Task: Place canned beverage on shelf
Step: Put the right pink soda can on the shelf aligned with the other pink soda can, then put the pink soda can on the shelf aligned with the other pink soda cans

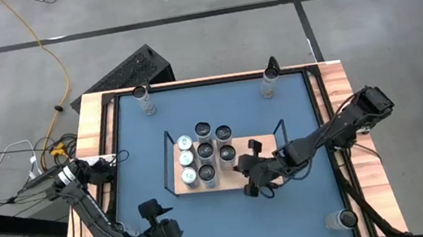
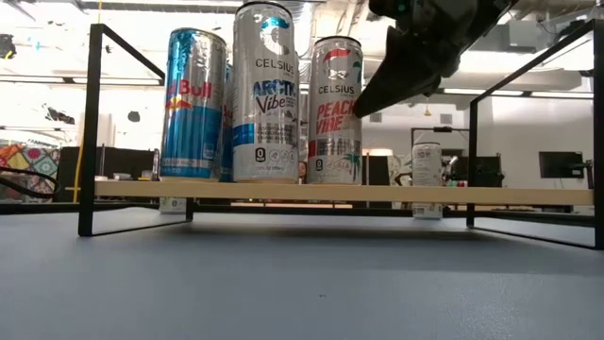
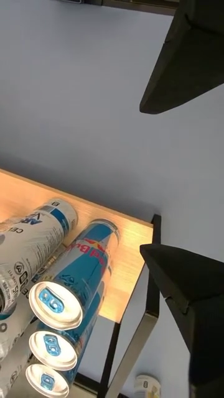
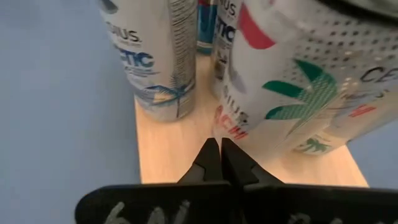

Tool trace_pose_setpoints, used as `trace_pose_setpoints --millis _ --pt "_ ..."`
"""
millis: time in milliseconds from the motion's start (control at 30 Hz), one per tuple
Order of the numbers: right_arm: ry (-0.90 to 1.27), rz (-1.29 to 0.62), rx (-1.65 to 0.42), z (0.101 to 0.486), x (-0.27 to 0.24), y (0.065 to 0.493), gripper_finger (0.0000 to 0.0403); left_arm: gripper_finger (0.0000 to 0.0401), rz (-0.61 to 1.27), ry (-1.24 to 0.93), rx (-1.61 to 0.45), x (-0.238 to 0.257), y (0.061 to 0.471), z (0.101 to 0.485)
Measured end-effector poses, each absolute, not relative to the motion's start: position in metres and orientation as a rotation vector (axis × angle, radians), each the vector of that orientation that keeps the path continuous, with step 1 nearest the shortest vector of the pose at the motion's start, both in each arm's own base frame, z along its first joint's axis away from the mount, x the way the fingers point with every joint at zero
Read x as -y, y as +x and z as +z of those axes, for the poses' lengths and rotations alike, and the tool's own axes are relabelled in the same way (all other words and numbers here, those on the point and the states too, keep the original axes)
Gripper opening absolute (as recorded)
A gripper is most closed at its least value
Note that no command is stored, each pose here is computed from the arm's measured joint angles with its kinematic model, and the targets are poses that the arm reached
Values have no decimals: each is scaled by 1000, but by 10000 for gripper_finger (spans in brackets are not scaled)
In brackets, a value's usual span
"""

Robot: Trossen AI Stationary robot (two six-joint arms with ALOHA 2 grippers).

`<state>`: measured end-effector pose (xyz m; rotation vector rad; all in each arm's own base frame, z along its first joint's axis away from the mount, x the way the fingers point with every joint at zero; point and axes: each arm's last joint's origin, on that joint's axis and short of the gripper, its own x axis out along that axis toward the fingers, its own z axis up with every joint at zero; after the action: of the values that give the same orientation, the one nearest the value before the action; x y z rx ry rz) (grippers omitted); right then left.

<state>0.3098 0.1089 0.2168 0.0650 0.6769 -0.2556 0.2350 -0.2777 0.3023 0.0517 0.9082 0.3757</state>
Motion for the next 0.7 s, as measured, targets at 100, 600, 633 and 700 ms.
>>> trace_pose_setpoints --millis 100,600,633,700 --pt "67 -273 -678 217 -103 312 0 346 376 51 -908 278 235 302" --pt "78 -260 -676 218 -101 313 0 346 379 37 -912 278 235 302" --pt "73 -250 -680 219 -104 313 0 346 380 35 -912 278 235 302" --pt "66 -223 -680 228 -113 311 0 346 385 29 -903 278 235 302"
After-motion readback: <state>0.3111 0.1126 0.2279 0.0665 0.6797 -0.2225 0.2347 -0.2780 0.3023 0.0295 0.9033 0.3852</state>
